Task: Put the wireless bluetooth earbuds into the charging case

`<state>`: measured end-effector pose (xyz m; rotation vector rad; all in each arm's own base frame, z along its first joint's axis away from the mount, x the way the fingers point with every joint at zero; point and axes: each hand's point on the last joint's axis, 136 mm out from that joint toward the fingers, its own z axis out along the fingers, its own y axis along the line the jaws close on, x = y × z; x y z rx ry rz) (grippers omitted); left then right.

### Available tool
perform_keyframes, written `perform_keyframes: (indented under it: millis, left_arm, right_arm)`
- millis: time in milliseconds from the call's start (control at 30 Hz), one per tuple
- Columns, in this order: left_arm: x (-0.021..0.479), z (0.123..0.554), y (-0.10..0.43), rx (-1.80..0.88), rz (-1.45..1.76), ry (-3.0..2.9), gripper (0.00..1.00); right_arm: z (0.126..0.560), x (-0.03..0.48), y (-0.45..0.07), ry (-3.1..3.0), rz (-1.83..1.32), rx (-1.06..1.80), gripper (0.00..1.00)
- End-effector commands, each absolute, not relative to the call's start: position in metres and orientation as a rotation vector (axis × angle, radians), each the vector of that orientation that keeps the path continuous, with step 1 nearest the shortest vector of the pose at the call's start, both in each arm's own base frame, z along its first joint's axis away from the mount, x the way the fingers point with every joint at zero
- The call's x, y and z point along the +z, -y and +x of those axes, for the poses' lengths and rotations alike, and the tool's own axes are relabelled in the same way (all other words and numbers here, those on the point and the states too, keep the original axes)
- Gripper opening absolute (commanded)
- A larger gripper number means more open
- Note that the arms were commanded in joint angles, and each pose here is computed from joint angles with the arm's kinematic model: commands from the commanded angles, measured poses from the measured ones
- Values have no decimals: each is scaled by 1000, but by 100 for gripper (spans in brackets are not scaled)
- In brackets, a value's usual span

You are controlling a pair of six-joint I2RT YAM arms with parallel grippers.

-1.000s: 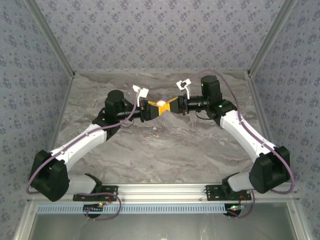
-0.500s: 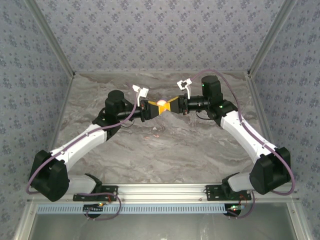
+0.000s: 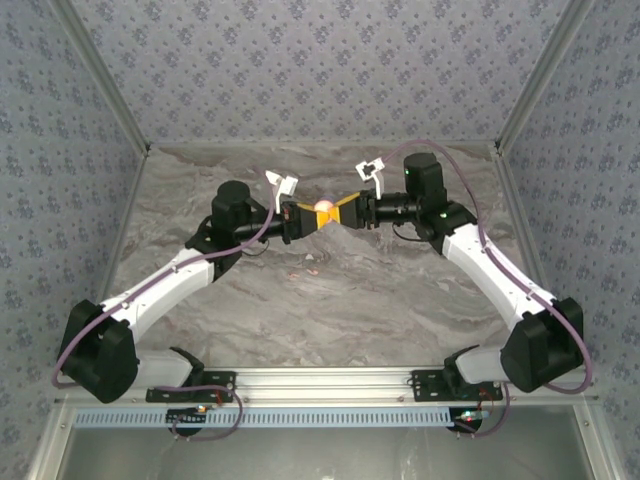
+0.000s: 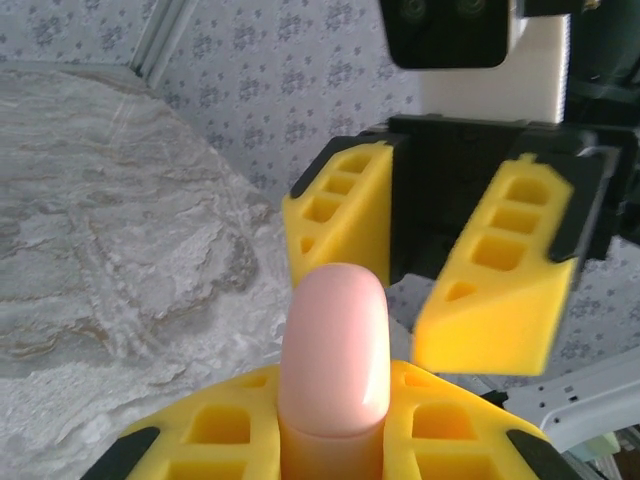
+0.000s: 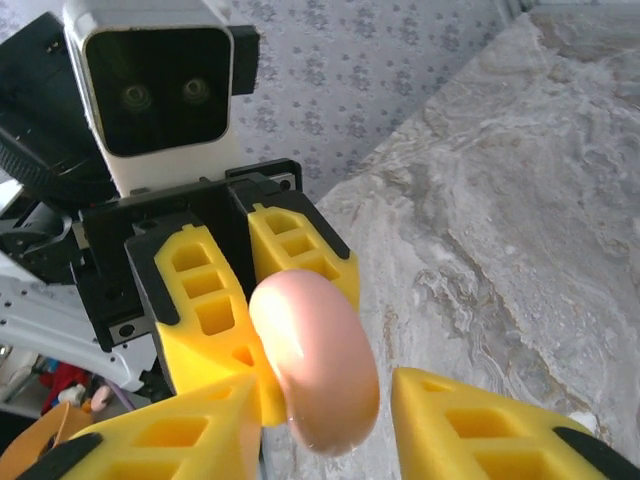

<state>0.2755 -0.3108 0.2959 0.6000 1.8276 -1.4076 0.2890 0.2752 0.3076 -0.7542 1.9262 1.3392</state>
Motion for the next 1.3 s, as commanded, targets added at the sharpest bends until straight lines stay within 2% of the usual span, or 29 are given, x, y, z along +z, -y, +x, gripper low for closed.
perform_keyframes:
  millis: [0,200,233,533,1267]
  left_arm:
    - [308,279,308,-1311,647,-1789,4]
    - [301,270,309,-1151,880,-1579,2]
    - [300,269,309,-1117,915,-1550,2]
    - [287,262,314,-994,1103,-1429,0]
    - [286,229,325,-1078,1268,-1314,0]
  right_arm:
    - [286,307,-263,-1962,-737,1213,48]
    - [282,289,-245,-2079,-734,1033,54]
    - [281,300,-245,-2058,-750,1020,54]
    - [260,298,-252,-2060,-866,1000,56]
    - [266,287,-266,-2096,-912,957,59]
